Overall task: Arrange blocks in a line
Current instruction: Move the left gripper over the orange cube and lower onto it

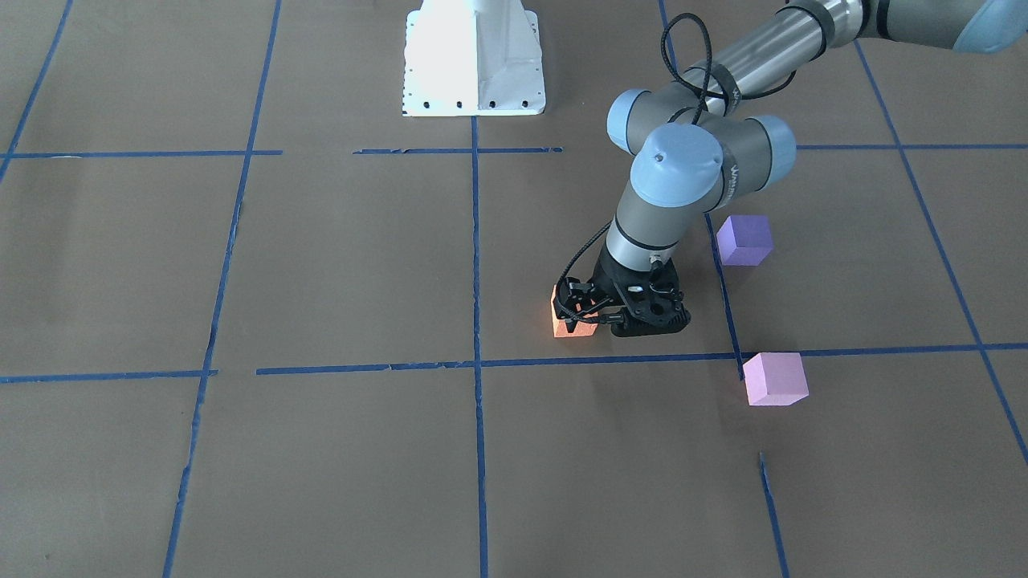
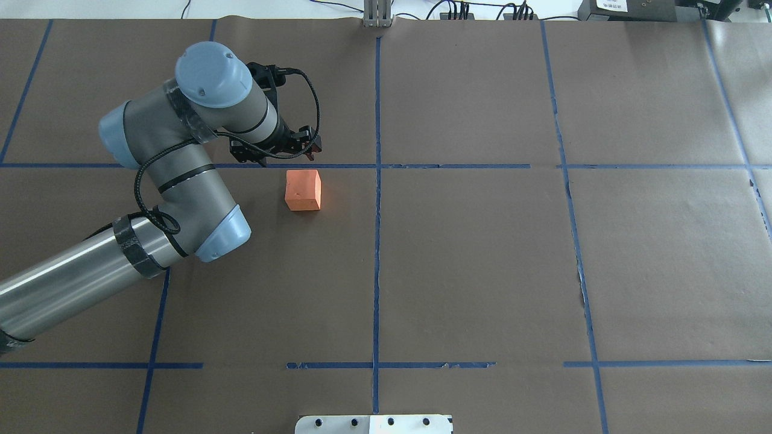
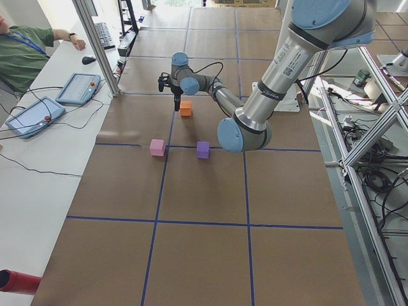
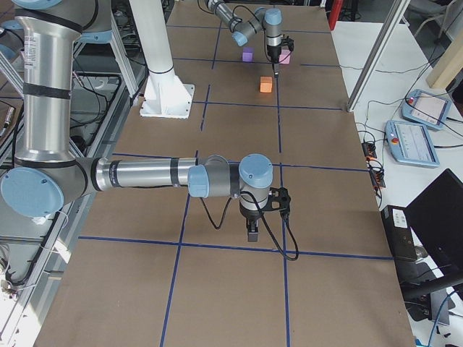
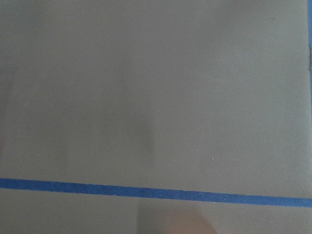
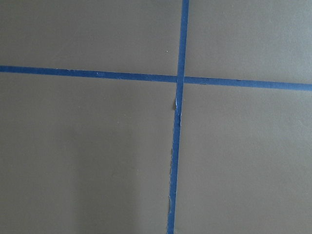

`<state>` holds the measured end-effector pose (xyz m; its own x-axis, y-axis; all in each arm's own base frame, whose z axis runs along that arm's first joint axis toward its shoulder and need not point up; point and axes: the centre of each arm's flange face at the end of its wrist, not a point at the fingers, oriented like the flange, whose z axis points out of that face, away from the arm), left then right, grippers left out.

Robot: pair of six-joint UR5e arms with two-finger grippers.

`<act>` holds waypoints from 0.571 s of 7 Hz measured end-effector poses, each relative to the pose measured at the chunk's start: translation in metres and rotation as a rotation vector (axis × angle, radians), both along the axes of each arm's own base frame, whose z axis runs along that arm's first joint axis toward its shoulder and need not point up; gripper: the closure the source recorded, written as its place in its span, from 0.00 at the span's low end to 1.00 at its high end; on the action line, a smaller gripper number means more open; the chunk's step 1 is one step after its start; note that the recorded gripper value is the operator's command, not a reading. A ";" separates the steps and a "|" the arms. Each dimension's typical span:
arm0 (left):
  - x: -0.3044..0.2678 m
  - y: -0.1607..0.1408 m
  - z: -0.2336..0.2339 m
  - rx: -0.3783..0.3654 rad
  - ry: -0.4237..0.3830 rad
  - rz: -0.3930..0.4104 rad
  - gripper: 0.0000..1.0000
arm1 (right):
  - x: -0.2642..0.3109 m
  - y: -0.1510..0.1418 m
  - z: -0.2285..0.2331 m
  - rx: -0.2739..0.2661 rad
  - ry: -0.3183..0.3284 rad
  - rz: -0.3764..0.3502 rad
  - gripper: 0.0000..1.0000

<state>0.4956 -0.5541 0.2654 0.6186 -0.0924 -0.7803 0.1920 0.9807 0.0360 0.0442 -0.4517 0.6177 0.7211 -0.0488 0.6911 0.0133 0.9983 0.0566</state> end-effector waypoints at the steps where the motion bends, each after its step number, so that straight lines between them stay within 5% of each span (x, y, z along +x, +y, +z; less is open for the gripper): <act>1: 0.013 0.009 -0.001 -0.011 -0.002 0.005 0.00 | 0.000 0.000 0.000 0.000 0.000 0.000 0.00; 4: 0.042 0.026 0.014 -0.045 -0.027 0.033 0.03 | 0.000 0.000 -0.001 0.001 0.000 0.000 0.00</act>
<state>0.5378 -0.5283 0.2792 0.6425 -0.1067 -0.7588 0.1595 0.9872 -0.0038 0.0442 -0.4517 0.6172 0.7208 -0.0495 0.6914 0.0133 0.9983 0.0575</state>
